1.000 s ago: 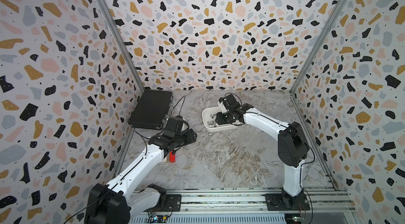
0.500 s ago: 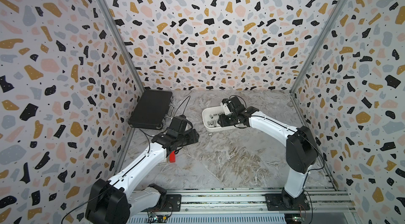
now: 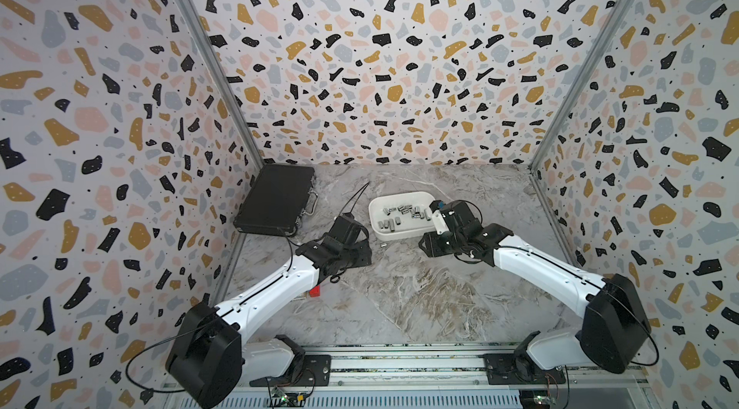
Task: Put the socket on the desktop into the storage box
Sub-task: Pick up the socket head at the center of the board.
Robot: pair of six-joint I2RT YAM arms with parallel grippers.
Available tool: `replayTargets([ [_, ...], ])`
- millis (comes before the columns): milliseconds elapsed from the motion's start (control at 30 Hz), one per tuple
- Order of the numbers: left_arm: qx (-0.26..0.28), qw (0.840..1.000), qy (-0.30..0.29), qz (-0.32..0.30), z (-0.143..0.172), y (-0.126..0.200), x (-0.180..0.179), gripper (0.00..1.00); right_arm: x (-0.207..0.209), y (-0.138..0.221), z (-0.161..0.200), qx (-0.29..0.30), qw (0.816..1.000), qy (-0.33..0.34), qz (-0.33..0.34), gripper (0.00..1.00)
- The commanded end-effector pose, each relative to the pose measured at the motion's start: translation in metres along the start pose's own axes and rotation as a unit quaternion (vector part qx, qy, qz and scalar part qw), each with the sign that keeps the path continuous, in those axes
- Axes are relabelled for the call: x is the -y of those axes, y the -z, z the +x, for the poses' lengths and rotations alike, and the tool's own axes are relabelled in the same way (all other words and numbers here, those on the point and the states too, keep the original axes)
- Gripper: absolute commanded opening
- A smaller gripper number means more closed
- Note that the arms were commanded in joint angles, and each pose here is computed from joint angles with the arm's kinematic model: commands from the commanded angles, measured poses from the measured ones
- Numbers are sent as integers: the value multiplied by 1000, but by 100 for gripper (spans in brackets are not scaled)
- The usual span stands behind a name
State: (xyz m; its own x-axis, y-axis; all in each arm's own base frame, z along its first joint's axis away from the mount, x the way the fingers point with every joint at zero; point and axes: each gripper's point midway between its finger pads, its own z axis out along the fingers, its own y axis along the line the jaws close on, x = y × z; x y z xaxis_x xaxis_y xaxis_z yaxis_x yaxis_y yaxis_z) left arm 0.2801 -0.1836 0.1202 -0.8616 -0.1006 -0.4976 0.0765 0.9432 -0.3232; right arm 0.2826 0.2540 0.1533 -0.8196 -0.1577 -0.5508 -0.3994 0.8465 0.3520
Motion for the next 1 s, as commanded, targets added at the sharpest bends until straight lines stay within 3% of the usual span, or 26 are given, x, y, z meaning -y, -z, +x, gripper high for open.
replayTargets([
  [0, 41, 999, -13, -6, -21, 0, 12, 60, -5, 21, 3, 22, 1000, 1, -15, 48],
  [367, 71, 995, -53, -34, -27, -24, 28, 64, 10, 46, 40, 30, 999, -10, -10, 50],
  [967, 77, 992, -68, -68, -33, -88, 37, 64, 17, 50, 45, 36, 999, -13, 0, 51],
])
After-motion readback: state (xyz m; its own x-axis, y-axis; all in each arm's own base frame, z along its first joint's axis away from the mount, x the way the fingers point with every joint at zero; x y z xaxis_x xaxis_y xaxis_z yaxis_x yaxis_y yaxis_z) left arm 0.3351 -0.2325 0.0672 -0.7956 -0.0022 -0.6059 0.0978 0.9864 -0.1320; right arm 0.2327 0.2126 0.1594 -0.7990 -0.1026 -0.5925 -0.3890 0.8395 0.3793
